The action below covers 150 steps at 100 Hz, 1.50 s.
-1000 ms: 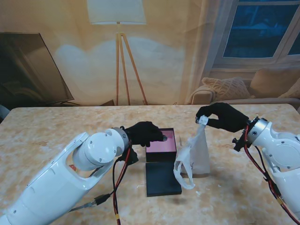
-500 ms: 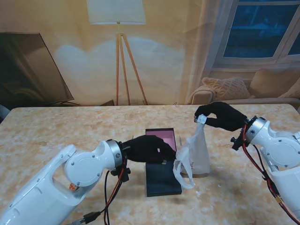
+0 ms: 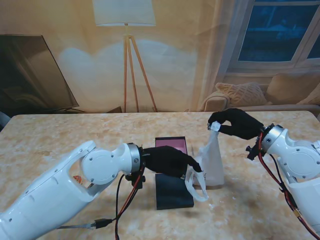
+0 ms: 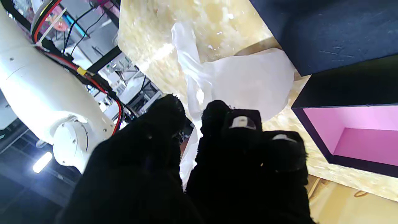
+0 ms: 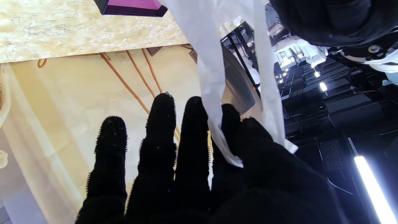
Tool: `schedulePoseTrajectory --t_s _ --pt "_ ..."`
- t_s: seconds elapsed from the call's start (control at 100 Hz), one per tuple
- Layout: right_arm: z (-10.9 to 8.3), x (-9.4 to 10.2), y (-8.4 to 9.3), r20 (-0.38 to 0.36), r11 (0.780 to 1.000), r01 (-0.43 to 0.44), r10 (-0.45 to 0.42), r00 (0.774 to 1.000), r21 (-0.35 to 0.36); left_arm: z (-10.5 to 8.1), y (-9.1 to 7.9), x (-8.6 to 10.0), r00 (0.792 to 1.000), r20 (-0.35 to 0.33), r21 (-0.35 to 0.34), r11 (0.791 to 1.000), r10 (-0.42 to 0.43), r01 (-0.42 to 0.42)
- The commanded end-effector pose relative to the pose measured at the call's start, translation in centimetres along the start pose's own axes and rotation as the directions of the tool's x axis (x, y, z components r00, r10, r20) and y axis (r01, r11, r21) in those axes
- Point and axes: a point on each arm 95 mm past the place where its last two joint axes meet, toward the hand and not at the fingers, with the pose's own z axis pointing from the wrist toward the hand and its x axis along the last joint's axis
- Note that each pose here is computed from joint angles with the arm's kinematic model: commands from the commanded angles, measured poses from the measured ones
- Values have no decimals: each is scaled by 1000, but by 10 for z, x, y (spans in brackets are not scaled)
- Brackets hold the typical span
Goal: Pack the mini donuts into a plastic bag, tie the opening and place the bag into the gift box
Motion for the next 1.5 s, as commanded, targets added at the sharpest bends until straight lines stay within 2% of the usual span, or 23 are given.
schedulePoseTrajectory --t_s 0.0,0.11,0.2,0.31,0.39,0.59,0.73,1.07,1.32,1.49 --pt "2 2 -6 -2 1000 -15 15 1000 12 5 -8 1 1000 -25 -8 1000 -1 1" --pt "3 2 -6 0 1000 -21 21 1000 13 13 -8 0 998 -41 -22 999 47 -48" --pt "3 1 -6 2 1000 -23 23 1000 14 15 -8 0 989 -41 -4 990 139 -140" --pt "2 1 -6 4 1000 -22 22 1000 10 18 -6 2 979 -54 42 980 195 -193" --pt "2 2 -5 5 1000 -24 24 1000 7 18 -5 3 974 -68 31 976 218 -216" --pt "2 2 -6 6 999 -32 32 999 5 24 -2 5 967 -85 0 971 240 -240" --pt "2 2 -6 5 999 -33 33 999 4 31 -1 5 970 -63 27 972 235 -233" --pt "1 1 -6 10 1000 -30 30 999 3 44 1 -1 952 -20 21 952 304 -304" --pt "0 -1 -8 20 999 -48 48 999 -2 45 1 -3 932 4 105 927 362 -360" --pt "-1 -1 -8 18 999 -51 51 999 -1 47 5 -7 944 27 173 928 330 -329"
